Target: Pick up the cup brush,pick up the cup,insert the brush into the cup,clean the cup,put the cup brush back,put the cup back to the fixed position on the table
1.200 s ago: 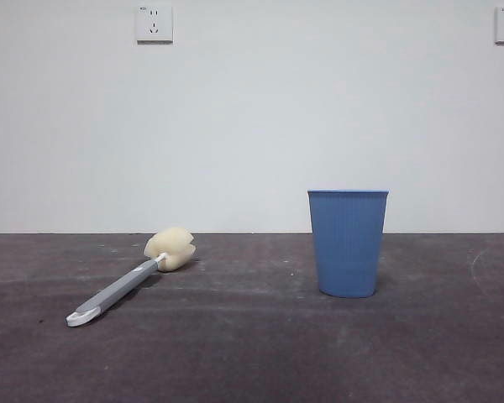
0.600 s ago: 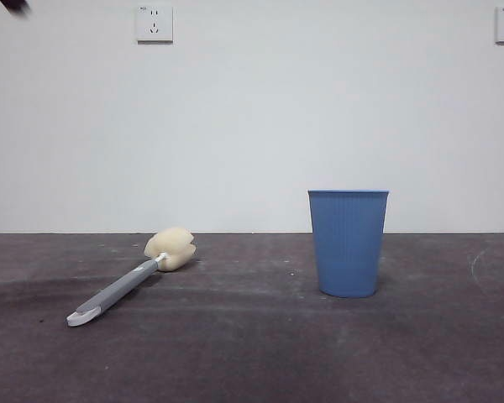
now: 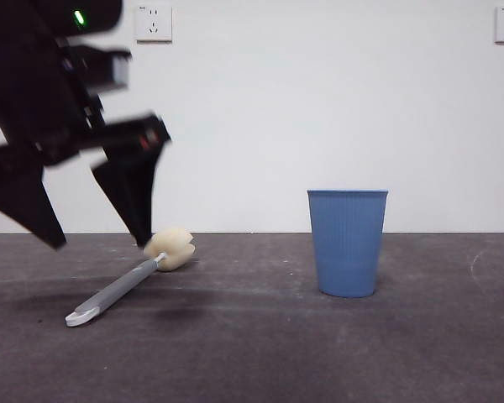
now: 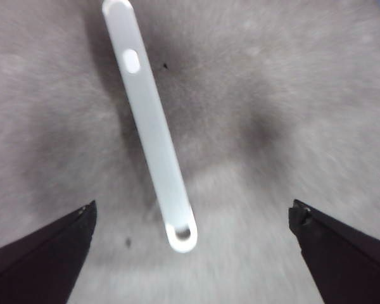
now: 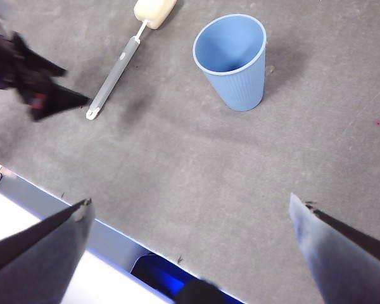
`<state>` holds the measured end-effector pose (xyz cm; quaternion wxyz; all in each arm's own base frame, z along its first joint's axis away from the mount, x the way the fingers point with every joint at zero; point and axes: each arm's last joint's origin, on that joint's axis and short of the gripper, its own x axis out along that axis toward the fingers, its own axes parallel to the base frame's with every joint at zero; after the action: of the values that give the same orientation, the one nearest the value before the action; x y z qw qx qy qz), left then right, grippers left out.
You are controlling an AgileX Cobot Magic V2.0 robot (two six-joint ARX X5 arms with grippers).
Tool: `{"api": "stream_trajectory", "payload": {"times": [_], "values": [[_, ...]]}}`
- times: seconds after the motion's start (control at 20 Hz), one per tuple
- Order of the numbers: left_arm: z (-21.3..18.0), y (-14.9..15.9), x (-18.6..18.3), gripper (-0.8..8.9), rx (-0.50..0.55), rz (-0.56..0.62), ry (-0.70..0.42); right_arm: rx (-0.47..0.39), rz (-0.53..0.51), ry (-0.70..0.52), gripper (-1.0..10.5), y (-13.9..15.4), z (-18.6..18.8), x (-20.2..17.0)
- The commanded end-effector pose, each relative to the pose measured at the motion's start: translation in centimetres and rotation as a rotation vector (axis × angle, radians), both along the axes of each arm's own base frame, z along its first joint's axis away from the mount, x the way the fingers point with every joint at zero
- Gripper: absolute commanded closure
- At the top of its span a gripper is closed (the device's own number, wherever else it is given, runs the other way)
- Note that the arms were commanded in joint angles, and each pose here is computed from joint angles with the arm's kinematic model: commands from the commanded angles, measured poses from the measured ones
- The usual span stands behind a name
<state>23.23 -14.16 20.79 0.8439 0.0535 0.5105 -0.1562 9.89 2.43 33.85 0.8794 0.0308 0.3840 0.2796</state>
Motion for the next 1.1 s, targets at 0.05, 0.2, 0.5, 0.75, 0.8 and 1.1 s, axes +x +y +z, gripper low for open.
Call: {"api": "stream_trajectory", "payload": {"times": [0.05,0.2,0.5,0.75,0.8,1.1], "values": [[-1.4,-0.4,0.7,2.20,0.019,0.048,0.017,0.003,-0.004,-0.004,3.5,0.0,0.1,0.0],[-3.0,-0.7,1.3,2.20,0.058,0.083,0.051,0.003,-0.004,-0.004,3.5,0.0,0.1,0.0],[-3.5,-0.8,1.7,2.92,0.073,0.147,0.030,0.003,-0.004,-0.004,3.5,0.0,0.1,0.0],[-3.7,-1.0,1.6,4.13,0.066,0.162,0.042,0.003,-0.004,-0.004,3.5,0.0,0.1,0.0],[-3.7,-1.0,1.6,4.31,0.067,0.163,0.046,0.003,-0.004,-0.004,3.5,0.0,0.1,0.0],[-4.7,-1.1,1.5,4.40,0.076,0.176,0.105,0.005,-0.006,-0.002,3.5,0.0,0.1,0.0]]}}
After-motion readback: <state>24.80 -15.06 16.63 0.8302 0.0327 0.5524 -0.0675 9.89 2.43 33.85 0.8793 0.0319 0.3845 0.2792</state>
